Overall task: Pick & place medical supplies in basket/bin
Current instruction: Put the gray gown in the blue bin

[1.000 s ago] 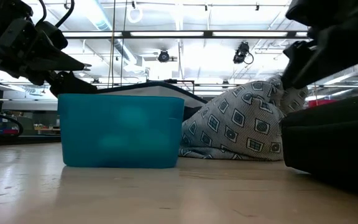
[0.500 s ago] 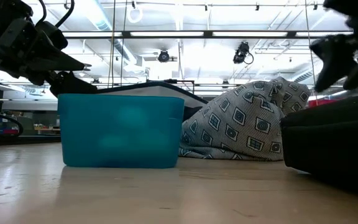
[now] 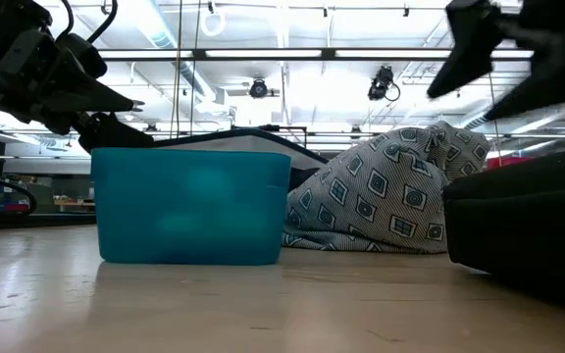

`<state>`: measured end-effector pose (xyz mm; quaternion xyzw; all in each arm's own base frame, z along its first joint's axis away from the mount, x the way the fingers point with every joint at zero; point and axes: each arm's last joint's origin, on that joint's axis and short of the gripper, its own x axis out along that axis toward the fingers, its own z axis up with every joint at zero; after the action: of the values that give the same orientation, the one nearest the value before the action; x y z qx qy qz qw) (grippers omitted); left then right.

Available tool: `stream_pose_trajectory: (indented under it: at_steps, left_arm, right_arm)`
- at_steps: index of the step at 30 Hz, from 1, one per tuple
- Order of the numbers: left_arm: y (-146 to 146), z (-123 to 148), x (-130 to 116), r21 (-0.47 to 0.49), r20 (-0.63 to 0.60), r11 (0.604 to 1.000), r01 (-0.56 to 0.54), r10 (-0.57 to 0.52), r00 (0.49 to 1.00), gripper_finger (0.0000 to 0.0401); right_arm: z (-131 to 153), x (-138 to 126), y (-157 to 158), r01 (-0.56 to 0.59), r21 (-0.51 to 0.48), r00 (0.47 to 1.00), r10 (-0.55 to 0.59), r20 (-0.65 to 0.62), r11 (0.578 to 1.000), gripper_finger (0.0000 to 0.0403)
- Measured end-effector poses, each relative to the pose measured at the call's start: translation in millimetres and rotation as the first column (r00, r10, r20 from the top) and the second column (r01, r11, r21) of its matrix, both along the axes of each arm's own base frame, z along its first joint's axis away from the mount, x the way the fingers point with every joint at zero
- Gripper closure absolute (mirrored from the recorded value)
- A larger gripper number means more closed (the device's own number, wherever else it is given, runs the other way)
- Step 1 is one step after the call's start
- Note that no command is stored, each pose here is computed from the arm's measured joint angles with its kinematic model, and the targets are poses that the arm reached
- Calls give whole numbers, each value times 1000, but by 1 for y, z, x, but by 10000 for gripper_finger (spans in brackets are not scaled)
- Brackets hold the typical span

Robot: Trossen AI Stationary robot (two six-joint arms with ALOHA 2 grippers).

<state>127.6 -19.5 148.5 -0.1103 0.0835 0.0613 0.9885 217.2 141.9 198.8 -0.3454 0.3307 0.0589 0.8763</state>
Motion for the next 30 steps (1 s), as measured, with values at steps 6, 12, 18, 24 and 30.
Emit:
stream_pose_trajectory:
  at_steps: [6, 12, 18, 24, 30]
  left_arm:
    - [0, -1, 0, -5, -12, 1000, -2, 2, 1000, 3]
    - [0, -3, 1, -10, -27, 1000, -4, 3, 1000, 3]
    - [0, -4, 1, -5, -39, 1000, -23, 23, 999, 3]
    - [0, -4, 1, -5, -36, 1000, -23, 23, 999, 3]
    - [0, -4, 1, -2, -35, 1000, -22, 22, 999, 3]
  right_arm:
    - [-29, 22, 0, -11, -180, 999, 6, -32, 984, 87]
    - [-46, 33, -5, 41, -205, 998, -51, -45, 978, 87]
    - [-50, 36, -9, 124, -293, 992, -130, 0, 948, 87]
    - [-50, 39, -17, 167, -308, 985, -171, 13, 937, 87]
    - [-50, 43, -25, 185, -296, 981, -192, 3, 937, 87]
